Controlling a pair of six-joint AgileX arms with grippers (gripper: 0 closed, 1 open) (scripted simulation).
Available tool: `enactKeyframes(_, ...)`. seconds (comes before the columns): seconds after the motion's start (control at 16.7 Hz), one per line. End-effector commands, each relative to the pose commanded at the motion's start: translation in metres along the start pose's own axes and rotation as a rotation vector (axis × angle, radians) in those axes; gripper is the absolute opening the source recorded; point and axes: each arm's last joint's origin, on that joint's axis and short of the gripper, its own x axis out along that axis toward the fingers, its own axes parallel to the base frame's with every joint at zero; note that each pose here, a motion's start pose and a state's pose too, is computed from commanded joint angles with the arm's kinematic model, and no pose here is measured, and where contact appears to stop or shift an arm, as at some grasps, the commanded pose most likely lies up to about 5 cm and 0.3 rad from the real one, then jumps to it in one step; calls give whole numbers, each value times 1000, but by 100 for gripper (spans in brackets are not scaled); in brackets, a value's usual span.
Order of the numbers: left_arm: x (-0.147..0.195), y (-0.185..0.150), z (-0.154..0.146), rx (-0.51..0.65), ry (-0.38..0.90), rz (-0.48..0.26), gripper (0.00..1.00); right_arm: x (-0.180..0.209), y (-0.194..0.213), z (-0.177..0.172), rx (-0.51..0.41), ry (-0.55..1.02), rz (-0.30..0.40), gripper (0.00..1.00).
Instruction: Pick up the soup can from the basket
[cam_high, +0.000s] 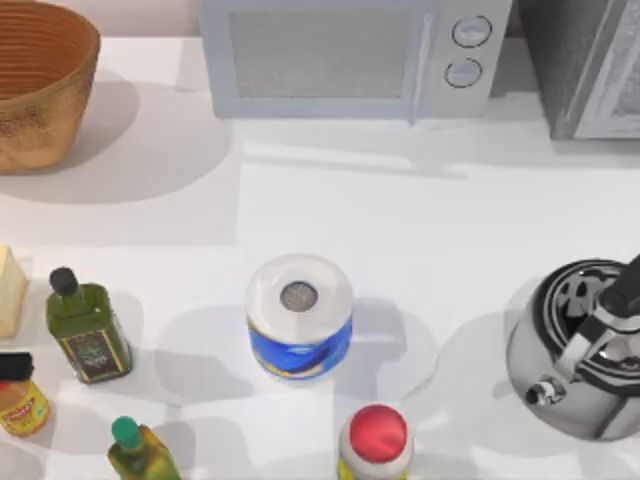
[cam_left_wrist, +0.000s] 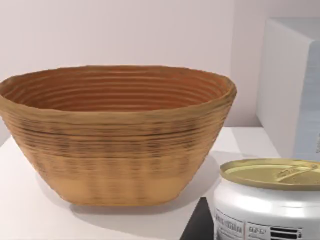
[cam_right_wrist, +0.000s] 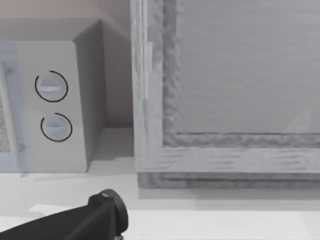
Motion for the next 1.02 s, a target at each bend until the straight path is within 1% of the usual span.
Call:
enactKeyframes(0.12, 1, 0, 13, 8, -22, -36, 0, 0, 0, 0, 0, 0, 0, 100)
enactKeyframes(0.24, 5, -2, 35, 23, -61, -109, 0, 0, 0, 0, 0, 0, 0, 100)
enactKeyframes(0.42, 20, -5, 78, 58, -131, -273, 0, 0, 0, 0, 0, 0, 0, 100)
enactKeyframes(0.54, 43, -7, 106, 85, -166, -403, 0, 0, 0, 0, 0, 0, 0, 100)
enactKeyframes(0.66, 79, -9, 126, 108, -183, -544, 0, 0, 0, 0, 0, 0, 0, 100)
enactKeyframes(0.78, 125, -10, 133, 121, -180, -688, 0, 0, 0, 0, 0, 0, 0, 100)
enactKeyframes(0.9, 178, -11, 121, 122, -161, -830, 0, 0, 0, 0, 0, 0, 0, 100)
enactKeyframes(1.02, 229, -13, 91, 110, -130, -969, 0, 0, 0, 0, 0, 0, 0, 100)
